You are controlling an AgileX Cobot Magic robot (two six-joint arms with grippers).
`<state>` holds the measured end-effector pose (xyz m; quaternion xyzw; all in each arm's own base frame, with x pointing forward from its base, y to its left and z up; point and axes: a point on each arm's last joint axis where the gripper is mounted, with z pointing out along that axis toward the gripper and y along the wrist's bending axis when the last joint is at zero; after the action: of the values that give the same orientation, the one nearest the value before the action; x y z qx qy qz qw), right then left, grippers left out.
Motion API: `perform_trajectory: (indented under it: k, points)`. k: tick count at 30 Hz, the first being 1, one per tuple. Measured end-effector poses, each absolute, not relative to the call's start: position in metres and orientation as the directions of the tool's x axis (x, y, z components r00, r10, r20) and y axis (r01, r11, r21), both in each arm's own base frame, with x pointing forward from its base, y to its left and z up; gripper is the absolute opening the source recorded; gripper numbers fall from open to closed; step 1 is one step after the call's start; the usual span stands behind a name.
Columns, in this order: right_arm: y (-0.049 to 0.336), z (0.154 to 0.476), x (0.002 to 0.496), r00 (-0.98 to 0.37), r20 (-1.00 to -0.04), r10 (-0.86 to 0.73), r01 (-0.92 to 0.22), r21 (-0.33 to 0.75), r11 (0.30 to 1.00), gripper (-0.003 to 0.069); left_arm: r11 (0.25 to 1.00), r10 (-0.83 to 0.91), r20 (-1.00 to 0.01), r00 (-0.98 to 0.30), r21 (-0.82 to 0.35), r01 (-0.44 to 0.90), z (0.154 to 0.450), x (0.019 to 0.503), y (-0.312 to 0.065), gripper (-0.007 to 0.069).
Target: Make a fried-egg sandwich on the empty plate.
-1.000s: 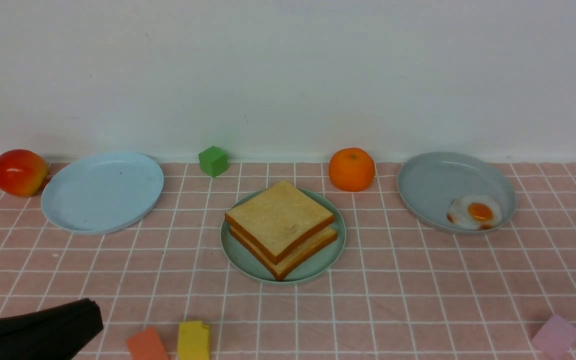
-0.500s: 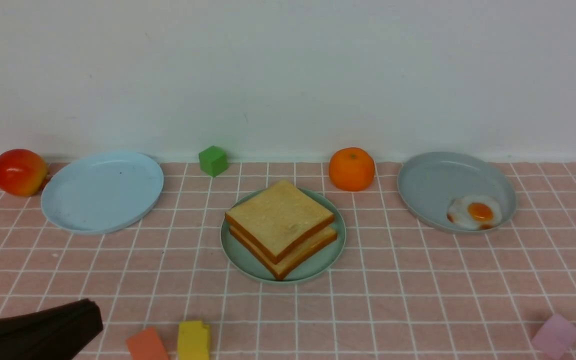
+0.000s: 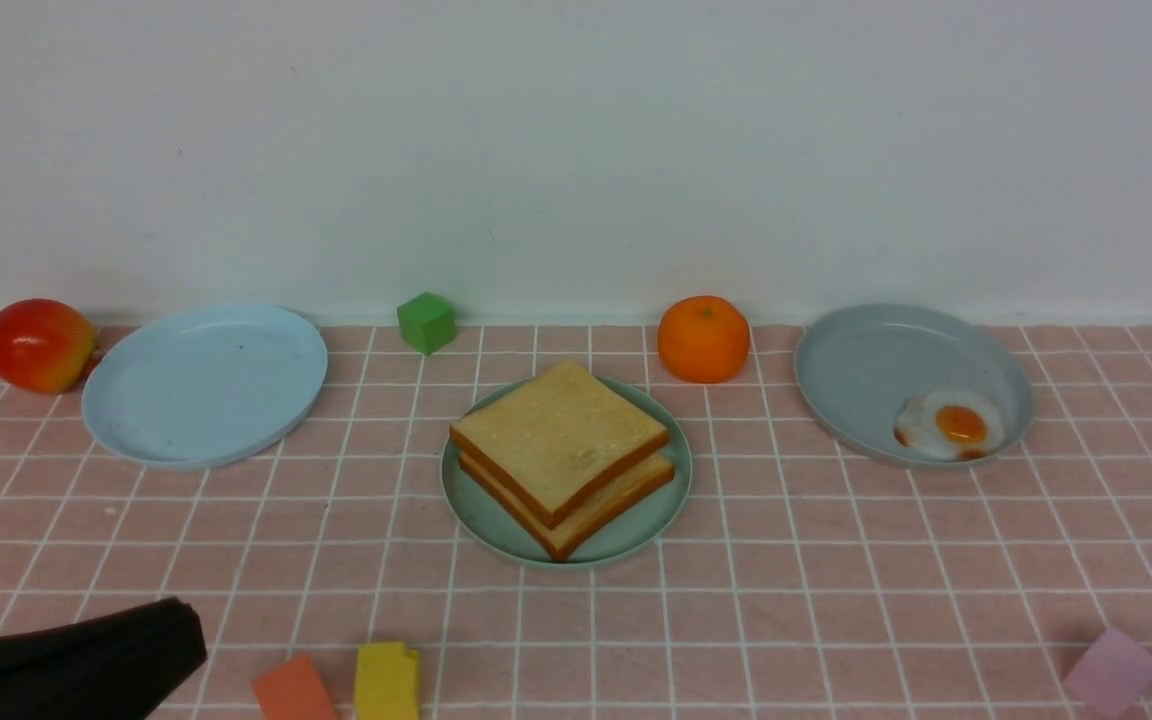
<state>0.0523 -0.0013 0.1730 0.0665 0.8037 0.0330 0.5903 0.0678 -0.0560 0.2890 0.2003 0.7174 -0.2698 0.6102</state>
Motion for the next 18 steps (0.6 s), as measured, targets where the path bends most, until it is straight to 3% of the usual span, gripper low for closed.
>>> perform_trajectory:
  k: [14,18]
  points:
    - [-0.0013,0.1729,0.0522,-0.295,-0.944,0.146,0.068,0.132,0.989,-0.0001,0.777,-0.031,-0.986,-0.167,-0.128,0.617,0.2888,0.068,-0.0558,0.0029]
    - [-0.0013,0.1729,0.0522,-0.295,-0.944,0.146,0.068,0.132,0.989,0.0001,0.806,-0.059,-0.991,-0.122,-0.119,0.579,0.2906,0.0656,-0.0476,0.0026]
